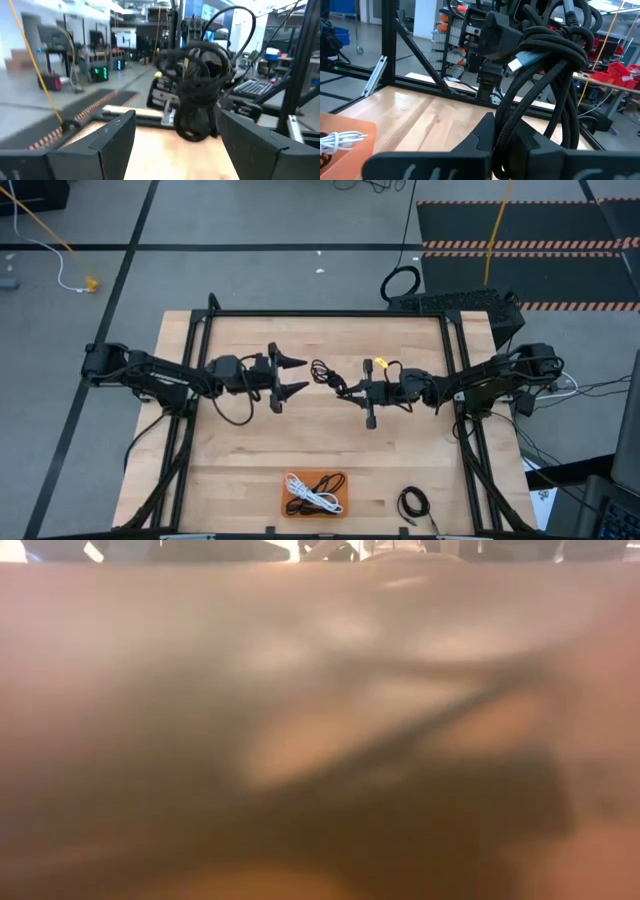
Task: Pick and place USB-C Cables
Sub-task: Put the top center black charger cable into the orange bin
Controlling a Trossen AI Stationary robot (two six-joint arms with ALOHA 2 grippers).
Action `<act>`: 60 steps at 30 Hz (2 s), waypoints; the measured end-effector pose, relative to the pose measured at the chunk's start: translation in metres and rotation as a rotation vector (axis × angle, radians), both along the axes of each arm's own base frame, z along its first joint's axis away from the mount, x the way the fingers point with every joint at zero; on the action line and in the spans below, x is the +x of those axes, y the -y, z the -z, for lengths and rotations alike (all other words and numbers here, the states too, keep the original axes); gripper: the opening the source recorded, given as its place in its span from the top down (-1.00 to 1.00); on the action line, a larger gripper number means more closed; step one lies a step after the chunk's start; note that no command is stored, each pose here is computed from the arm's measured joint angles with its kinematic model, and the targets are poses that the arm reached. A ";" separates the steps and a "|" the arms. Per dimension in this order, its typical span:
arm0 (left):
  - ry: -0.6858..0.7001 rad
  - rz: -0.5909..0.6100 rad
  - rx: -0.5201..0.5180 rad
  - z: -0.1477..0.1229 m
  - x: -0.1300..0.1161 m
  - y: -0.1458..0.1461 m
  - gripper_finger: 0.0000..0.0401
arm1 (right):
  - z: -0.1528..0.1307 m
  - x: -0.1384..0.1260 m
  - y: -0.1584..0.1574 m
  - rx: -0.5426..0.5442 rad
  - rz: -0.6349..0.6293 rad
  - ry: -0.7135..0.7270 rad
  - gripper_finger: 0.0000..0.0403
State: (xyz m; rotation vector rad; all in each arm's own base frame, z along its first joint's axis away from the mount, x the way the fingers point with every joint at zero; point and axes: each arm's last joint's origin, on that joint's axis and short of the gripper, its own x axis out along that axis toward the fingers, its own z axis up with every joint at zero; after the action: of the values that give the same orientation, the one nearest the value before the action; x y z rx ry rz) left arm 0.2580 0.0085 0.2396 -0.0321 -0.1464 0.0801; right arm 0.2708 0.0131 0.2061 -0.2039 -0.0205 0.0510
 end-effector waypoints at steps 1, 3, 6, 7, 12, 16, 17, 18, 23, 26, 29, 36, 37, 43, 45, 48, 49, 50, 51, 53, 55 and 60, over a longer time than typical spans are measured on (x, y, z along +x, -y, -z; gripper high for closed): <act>0.008 -0.006 0.026 -0.003 0.001 0.000 -0.38 | 0.000 0.000 0.000 0.004 0.000 -0.001 0.94; 0.014 -0.017 0.082 -0.005 0.005 0.000 -0.37 | 0.000 0.000 0.000 0.031 -0.001 -0.002 0.94; -0.016 -0.027 0.154 -0.002 0.009 0.000 -0.36 | 0.000 0.000 0.000 0.108 -0.002 -0.002 0.94; -0.012 -0.031 0.174 -0.004 0.011 0.000 -0.36 | 0.000 0.000 0.000 0.142 -0.003 -0.003 0.94; -0.033 -0.033 0.202 -0.001 0.013 -0.001 -0.36 | -0.001 0.000 0.000 0.290 -0.007 -0.008 0.94; -0.024 -0.036 0.208 -0.002 0.013 -0.001 -0.36 | 0.000 0.000 -0.001 0.355 -0.041 -0.023 0.94; -0.019 -0.036 0.209 -0.003 0.013 -0.001 -0.36 | 0.000 0.000 -0.001 0.367 -0.056 -0.026 0.94; -0.018 -0.037 0.212 -0.003 0.013 -0.001 -0.36 | 0.000 0.000 -0.002 0.376 -0.061 -0.026 0.94; -0.024 -0.037 0.213 -0.002 0.013 -0.001 -0.36 | -0.001 0.000 -0.003 0.428 -0.065 -0.028 0.94; -0.019 -0.039 0.222 -0.003 0.013 -0.001 -0.36 | -0.001 0.000 -0.003 0.486 -0.057 -0.030 0.94; -0.015 -0.038 0.215 -0.004 0.013 -0.001 -0.36 | -0.003 0.002 -0.002 0.539 -0.007 -0.028 0.94; -0.040 -0.038 0.229 -0.008 0.020 0.000 -0.36 | -0.010 0.020 -0.003 0.551 -0.014 -0.024 0.94; -0.055 -0.038 0.229 -0.007 0.021 0.000 -0.36 | -0.010 0.022 -0.003 0.551 -0.012 -0.027 0.94; -0.102 -0.036 0.225 -0.007 0.024 0.000 -0.35 | -0.009 0.029 -0.003 0.557 -0.014 -0.032 0.94; -0.120 -0.033 0.225 -0.005 0.025 0.000 -0.28 | -0.012 0.029 -0.004 0.559 -0.020 -0.020 0.94; -0.120 -0.026 0.224 -0.005 0.025 0.000 -0.05 | -0.012 0.029 -0.006 0.559 -0.027 -0.018 0.94; -0.118 -0.024 0.223 -0.005 0.025 0.000 0.05 | -0.012 0.029 -0.006 0.559 -0.027 -0.018 0.94; -0.119 -0.024 0.222 -0.005 0.025 0.000 0.16 | -0.012 0.029 -0.005 0.559 -0.025 -0.022 0.94; -0.120 -0.024 0.221 -0.005 0.025 0.000 0.28 | -0.011 0.029 -0.005 0.559 -0.024 -0.025 0.94; -0.118 -0.023 0.215 -0.005 0.025 0.000 0.52 | -0.011 0.029 -0.006 0.563 -0.024 -0.028 0.94; -0.118 -0.019 0.210 -0.005 0.025 0.000 0.78 | -0.011 0.029 -0.005 0.567 -0.024 -0.025 0.94; -0.117 -0.016 0.200 -0.005 0.025 0.000 0.89 | -0.010 0.029 -0.005 0.566 -0.020 -0.034 0.94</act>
State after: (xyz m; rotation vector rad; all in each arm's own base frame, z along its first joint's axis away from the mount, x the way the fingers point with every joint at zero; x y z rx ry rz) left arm 0.2827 0.0082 0.2444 0.1733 -0.0367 0.0828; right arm 0.3002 0.0185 0.2164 0.3632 -0.0024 0.0667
